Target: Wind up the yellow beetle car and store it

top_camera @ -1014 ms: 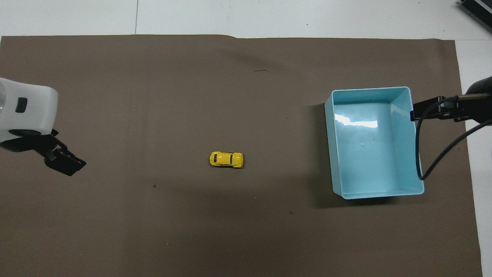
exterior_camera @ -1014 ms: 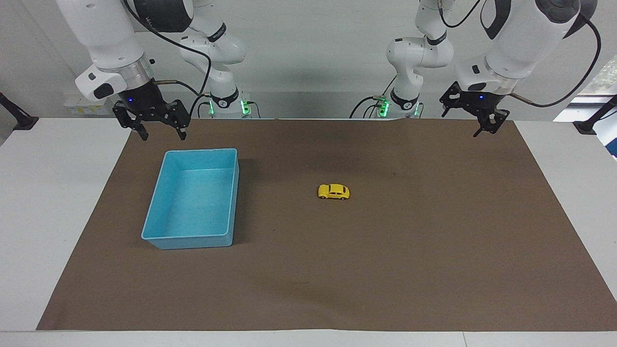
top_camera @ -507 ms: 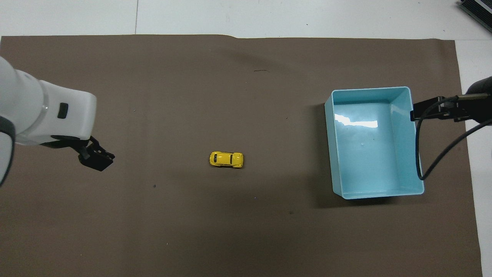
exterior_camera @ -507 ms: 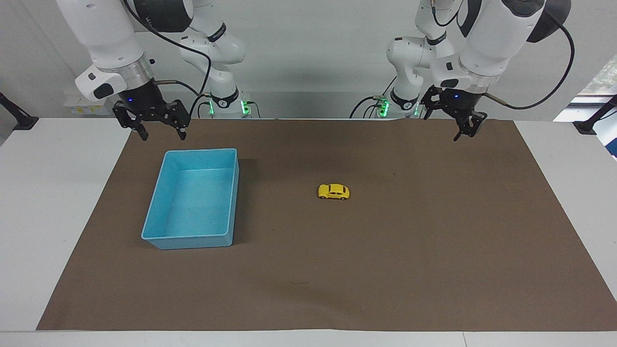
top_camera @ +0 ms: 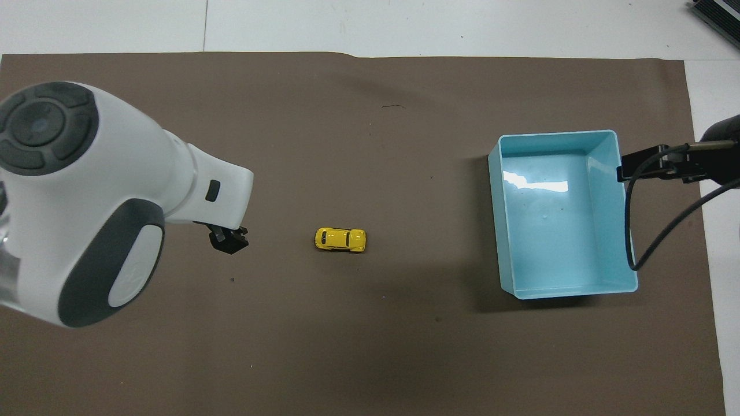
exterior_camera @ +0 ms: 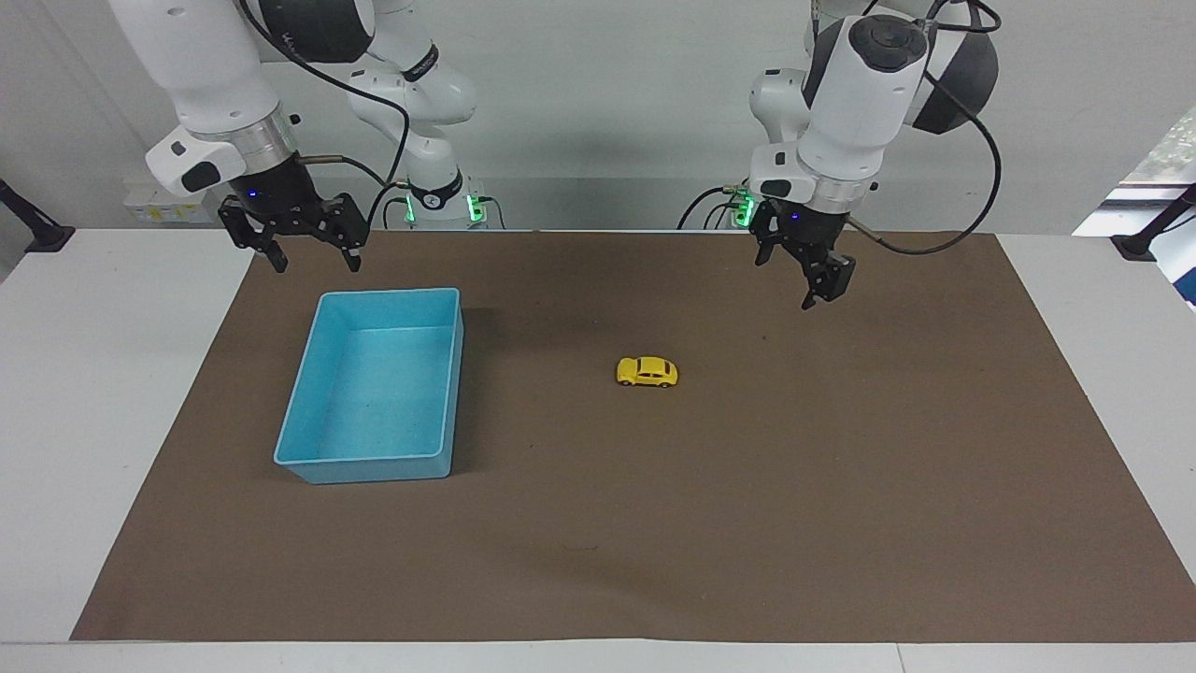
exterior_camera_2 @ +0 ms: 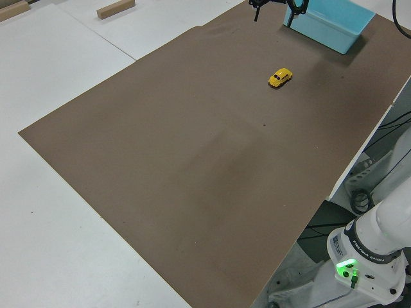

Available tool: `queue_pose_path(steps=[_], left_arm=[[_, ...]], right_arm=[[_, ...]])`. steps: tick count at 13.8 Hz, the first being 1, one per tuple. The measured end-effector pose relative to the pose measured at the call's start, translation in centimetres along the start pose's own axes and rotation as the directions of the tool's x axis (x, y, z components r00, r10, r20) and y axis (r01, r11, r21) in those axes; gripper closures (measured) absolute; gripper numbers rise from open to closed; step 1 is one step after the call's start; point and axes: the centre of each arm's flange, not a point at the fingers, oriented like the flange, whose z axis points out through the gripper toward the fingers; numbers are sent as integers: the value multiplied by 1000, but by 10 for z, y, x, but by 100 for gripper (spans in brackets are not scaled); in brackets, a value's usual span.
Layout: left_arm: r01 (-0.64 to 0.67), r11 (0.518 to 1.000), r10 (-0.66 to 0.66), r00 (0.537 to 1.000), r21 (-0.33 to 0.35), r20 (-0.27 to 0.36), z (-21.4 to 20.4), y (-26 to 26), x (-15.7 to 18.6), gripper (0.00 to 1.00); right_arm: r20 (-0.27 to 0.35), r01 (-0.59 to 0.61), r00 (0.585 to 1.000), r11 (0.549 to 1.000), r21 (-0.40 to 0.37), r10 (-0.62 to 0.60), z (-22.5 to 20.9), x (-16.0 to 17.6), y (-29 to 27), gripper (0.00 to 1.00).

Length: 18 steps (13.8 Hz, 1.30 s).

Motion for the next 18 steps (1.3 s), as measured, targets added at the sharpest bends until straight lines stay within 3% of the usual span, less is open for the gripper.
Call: queue_pose_path(steps=[7, 10, 15, 18], left_arm=[[-213, 977, 214, 977, 11, -23, 112, 36, 82, 0], [-275, 961, 275, 961, 26, -38, 157, 56, 92, 0], [-369, 930, 369, 929, 4, -17, 191, 91, 96, 0], [-374, 927, 374, 927, -9, -9, 236, 115, 107, 0]], right_arm=[[0, 0, 1000, 1000, 0, 0, 0, 0, 0, 0], [0, 0, 1000, 1000, 0, 0, 0, 0, 0, 0], [0, 0, 1000, 1000, 0, 0, 0, 0, 0, 0], [0, 0, 1000, 1000, 0, 0, 0, 0, 0, 0]])
